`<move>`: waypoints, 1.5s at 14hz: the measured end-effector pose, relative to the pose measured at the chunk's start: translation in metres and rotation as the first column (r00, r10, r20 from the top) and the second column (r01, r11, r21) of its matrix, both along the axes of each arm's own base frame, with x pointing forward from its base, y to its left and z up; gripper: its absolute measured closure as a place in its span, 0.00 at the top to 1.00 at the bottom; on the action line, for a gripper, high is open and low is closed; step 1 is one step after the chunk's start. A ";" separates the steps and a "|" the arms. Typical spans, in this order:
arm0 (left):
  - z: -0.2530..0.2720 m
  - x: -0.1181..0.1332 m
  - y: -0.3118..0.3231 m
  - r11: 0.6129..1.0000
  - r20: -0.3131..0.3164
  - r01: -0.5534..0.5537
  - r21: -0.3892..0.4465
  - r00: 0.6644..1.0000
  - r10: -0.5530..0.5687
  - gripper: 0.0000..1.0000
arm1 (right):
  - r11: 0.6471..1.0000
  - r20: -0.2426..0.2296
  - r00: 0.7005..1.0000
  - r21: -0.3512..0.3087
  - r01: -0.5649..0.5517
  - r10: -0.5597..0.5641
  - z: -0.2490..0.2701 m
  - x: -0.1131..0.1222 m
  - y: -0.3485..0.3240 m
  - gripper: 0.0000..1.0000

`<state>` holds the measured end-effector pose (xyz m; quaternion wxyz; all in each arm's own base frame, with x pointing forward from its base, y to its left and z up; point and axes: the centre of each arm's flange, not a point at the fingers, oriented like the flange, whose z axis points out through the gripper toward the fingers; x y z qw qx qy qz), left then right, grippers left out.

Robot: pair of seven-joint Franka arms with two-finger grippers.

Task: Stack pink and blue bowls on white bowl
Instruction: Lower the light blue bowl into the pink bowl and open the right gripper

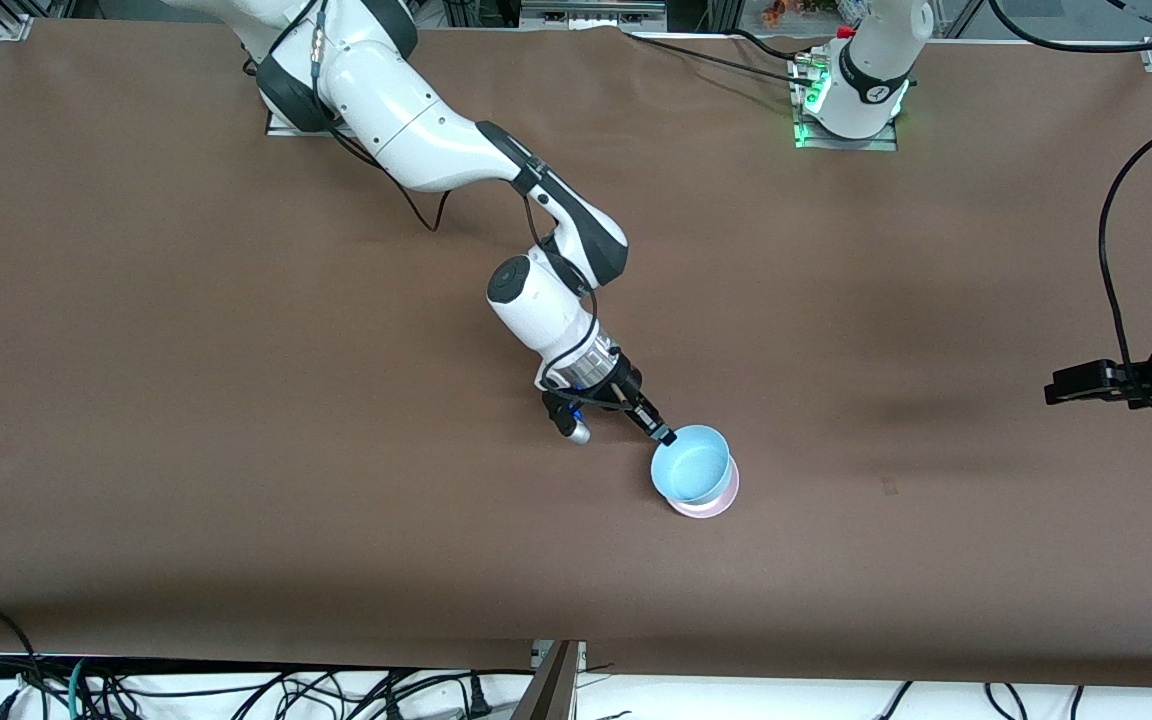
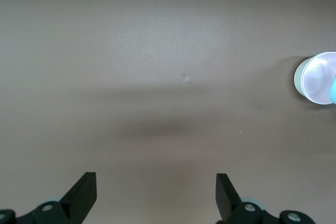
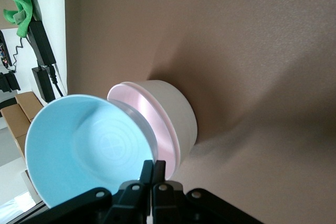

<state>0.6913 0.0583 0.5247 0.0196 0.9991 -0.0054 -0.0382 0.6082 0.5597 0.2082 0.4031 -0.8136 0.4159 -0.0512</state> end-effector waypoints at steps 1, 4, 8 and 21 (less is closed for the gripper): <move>0.000 0.000 0.000 1.000 0.000 0.000 0.000 1.000 0.000 1.00 | 1.000 0.001 1.000 -0.001 -0.001 0.001 0.000 0.000 0.000 0.02; 0.000 0.000 0.000 1.000 0.000 0.000 0.000 1.000 0.000 1.00 | 1.000 0.015 1.000 -0.011 -0.015 0.016 0.000 0.000 0.000 0.02; 0.000 0.000 0.000 1.000 0.000 0.000 0.000 1.000 0.000 1.00 | 1.000 0.019 1.000 -0.015 -0.020 0.020 -0.001 0.000 -0.001 0.02; 0.000 0.000 0.000 1.000 0.000 0.000 0.000 1.000 0.000 1.00 | 0.999 0.026 0.999 -0.033 -0.022 0.023 -0.008 0.002 -0.004 0.21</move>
